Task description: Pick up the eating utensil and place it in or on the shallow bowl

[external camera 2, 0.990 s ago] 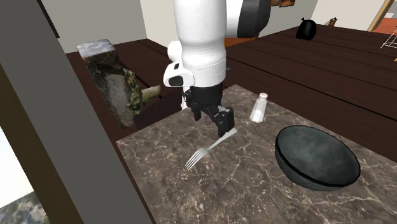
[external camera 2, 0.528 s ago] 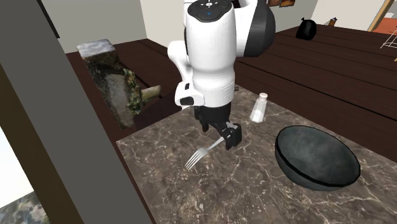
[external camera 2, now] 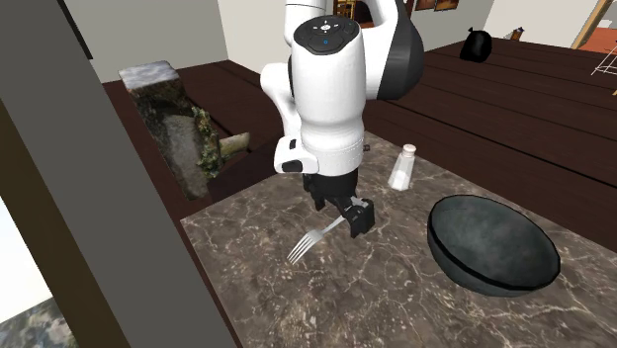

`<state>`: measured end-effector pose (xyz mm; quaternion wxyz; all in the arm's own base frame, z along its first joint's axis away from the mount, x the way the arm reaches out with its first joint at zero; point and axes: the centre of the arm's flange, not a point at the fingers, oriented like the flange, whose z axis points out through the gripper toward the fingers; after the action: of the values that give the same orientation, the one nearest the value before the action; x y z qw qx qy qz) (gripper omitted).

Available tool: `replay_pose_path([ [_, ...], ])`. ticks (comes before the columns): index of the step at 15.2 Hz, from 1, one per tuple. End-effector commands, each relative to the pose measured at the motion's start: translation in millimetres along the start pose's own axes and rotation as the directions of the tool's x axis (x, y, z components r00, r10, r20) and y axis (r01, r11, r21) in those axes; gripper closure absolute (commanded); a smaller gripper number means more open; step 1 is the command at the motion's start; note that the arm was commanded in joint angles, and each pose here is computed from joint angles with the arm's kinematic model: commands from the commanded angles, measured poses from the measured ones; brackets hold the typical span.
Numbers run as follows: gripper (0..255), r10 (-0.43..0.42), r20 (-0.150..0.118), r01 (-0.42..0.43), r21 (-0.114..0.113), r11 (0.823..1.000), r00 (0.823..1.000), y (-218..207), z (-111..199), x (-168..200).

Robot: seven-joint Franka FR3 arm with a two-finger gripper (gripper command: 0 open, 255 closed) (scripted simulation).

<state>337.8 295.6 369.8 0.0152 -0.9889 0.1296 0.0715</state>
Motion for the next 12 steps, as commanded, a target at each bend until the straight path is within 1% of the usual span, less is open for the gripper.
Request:
replay_pose_path([
  [1,0,0.0,0.0,0.0,0.0,1.0,1.0,0.0,0.1,0.0],
  [2,0,0.0,0.0,0.0,0.0,1.0,1.0,0.0,0.1,0.0],
  [3,255,0.0,0.0,0.0,0.0,1.0,1.0,0.0,0.1,0.0],
  [12,255,0.0,0.0,0.0,0.0,1.0,1.0,0.0,0.1,0.0],
])
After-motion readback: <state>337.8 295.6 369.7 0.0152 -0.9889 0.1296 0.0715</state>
